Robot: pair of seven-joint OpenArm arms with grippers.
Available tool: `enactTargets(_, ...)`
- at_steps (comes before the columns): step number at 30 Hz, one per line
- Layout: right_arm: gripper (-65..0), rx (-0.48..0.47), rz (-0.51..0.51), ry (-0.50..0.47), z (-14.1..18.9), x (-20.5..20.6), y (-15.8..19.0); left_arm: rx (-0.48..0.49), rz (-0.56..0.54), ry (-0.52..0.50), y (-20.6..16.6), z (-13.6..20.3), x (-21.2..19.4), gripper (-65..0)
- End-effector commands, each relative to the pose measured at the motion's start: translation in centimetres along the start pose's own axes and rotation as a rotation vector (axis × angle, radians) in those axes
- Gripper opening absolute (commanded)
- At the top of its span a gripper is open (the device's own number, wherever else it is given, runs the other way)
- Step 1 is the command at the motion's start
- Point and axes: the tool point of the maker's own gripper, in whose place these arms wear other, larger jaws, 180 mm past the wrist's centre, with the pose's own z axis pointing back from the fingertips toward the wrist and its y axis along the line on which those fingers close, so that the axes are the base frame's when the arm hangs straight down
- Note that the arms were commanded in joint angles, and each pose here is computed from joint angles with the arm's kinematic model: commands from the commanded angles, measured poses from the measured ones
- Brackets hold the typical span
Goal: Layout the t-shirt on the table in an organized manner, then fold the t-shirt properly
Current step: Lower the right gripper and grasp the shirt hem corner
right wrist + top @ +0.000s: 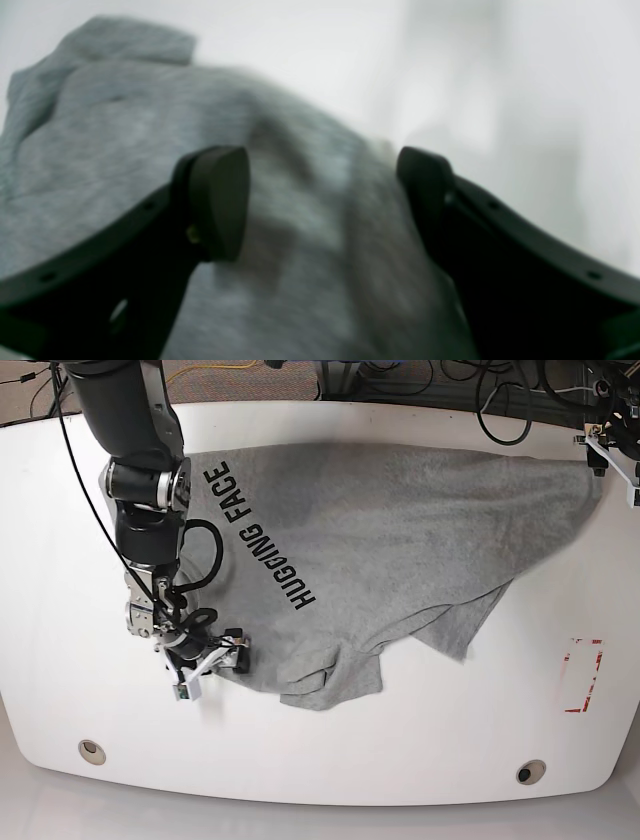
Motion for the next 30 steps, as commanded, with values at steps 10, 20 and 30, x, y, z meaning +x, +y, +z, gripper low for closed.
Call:
enactTargets(10,-21.1,0.036,0.022,-0.008,-0.6,1.3,1.8,0.021,-0.013,-0.024,0.7,0.5,0.7,-25.1)
enactTargets(20,-20.6,-0.013,0.016,-0.052,-0.5,2.5,0.7,0.022,-0.012,-0.021,0.8,0.5,0.6,-25.1)
enactTargets(30,-20.5,-0.050,0.016,-0.088,-0.1,3.8,-0.5,0.022,-0.012,-0.021,0.8,0.5,0.6,-25.1)
